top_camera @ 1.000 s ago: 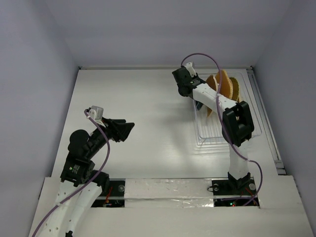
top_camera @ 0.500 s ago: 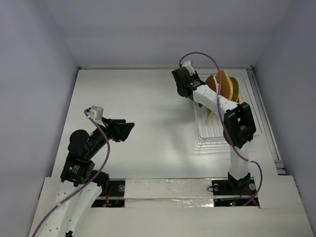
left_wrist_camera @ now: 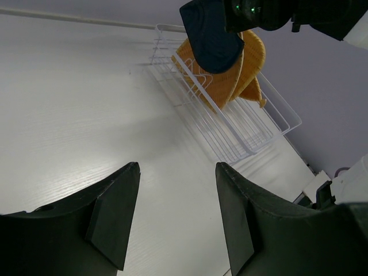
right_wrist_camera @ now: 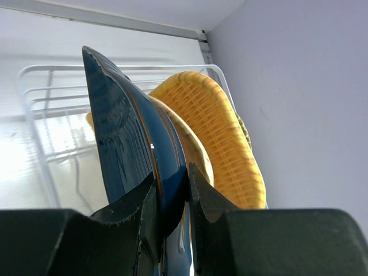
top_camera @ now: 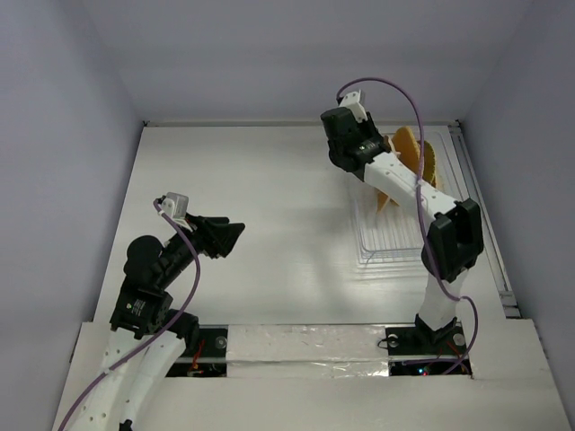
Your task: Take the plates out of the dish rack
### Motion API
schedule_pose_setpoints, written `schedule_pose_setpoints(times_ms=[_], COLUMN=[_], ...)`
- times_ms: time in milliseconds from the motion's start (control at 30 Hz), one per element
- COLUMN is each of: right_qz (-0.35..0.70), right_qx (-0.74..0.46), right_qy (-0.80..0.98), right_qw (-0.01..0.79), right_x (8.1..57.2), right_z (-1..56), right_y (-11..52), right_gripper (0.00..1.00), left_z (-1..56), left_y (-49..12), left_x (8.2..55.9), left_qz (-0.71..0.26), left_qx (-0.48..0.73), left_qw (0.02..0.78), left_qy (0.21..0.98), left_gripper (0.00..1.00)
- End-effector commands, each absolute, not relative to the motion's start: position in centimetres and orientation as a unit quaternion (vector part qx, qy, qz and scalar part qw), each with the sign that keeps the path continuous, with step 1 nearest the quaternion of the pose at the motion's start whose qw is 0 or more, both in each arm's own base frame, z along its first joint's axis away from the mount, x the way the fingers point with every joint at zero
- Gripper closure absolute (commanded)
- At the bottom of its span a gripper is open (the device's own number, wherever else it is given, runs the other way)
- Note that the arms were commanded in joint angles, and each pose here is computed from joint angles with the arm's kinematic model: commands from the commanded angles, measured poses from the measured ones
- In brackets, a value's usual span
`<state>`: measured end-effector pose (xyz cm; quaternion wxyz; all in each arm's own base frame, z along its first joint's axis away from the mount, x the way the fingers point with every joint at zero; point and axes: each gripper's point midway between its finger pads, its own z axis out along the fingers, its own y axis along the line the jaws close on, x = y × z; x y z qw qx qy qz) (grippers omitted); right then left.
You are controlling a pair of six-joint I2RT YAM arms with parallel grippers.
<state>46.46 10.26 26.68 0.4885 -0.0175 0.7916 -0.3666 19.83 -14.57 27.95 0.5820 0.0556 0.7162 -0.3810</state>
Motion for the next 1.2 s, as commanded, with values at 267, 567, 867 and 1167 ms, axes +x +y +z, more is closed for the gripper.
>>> schedule_pose_setpoints(times_ms=[267,567,867,1167], right_qz=[0.145,0.398,0.516,0.542], right_qx=[-0.027,-0.054,-0.040,0.002], right_qy=[0.782,0.773,0.753,0.781], right_qw=[0.605,0.491,0.406,0.310], right_x=[39.9,40.1,41.7,41.1], right_z=[37.2,31.6,28.2,19.1], right_y=[27.5,41.3,49.2,55.4], right_gripper=[1.00,1.00,1.00,1.00], left_z=[28.6,28.5,28.3,28.3], left_y=[-14.2,-13.2,-12.9,-13.0], left_x=[20.4,21.0,21.4,21.3], left_qz=[-0.373,-0.349,-0.339,-0.342], left_qx=[0.051,0.027,0.019,0.021], left_qw=[0.595,0.602,0.601,0.601], left_qy=[0.710,0.717,0.723,0.722], left_gripper=[0.49,0.49,0.49,0.49])
